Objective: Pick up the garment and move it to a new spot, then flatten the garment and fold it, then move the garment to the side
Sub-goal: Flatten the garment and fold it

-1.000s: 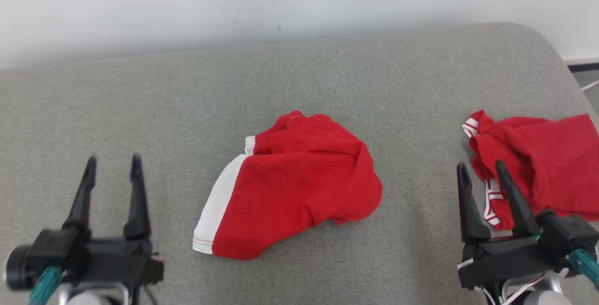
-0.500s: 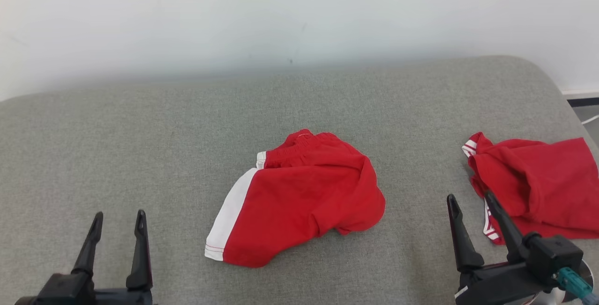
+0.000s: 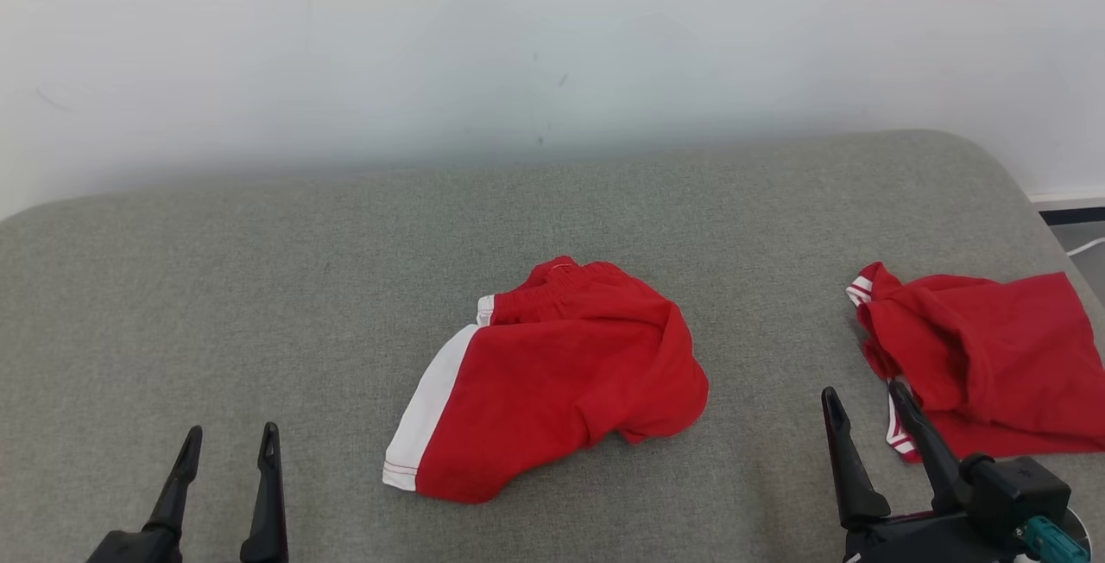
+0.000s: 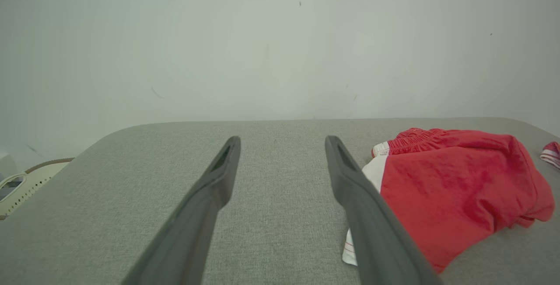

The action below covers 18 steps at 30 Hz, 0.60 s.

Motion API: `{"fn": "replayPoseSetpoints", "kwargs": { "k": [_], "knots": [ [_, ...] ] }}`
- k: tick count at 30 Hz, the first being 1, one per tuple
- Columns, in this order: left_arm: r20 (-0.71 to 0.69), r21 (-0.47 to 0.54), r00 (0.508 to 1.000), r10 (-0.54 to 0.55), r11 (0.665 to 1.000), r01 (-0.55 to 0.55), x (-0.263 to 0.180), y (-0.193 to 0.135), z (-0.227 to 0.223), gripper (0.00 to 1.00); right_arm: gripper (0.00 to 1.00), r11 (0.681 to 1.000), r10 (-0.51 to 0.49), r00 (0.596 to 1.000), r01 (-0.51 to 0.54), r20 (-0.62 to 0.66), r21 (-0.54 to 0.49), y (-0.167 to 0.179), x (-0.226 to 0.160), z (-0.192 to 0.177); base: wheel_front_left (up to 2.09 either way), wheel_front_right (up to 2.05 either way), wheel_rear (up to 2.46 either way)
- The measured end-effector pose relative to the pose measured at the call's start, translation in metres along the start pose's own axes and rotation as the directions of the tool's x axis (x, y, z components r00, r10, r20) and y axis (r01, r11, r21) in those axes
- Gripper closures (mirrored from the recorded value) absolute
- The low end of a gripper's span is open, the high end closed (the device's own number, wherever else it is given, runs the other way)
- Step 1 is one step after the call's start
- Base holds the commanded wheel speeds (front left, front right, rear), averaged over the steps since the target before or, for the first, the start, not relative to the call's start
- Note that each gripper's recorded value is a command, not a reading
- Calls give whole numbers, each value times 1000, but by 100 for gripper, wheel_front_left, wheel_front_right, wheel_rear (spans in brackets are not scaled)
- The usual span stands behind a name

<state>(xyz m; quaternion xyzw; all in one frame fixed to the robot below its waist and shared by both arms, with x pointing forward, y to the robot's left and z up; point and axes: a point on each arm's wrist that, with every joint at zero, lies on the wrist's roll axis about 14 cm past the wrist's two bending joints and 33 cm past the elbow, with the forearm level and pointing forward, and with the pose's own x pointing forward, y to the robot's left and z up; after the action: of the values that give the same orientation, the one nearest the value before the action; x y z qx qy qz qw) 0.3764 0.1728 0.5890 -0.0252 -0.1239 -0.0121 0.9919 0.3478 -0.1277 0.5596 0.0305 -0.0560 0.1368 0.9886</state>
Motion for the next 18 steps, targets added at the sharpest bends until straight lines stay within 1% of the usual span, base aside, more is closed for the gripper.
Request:
{"fn": "replayPoseSetpoints", "kwargs": {
  "k": [18],
  "knots": [
    [-11,-10,1000,1,1000,-1,-2,-1,-3,0,0,1000,-7,1000,7,4,8,0,-1,2,0,0,0]
  ]
}}
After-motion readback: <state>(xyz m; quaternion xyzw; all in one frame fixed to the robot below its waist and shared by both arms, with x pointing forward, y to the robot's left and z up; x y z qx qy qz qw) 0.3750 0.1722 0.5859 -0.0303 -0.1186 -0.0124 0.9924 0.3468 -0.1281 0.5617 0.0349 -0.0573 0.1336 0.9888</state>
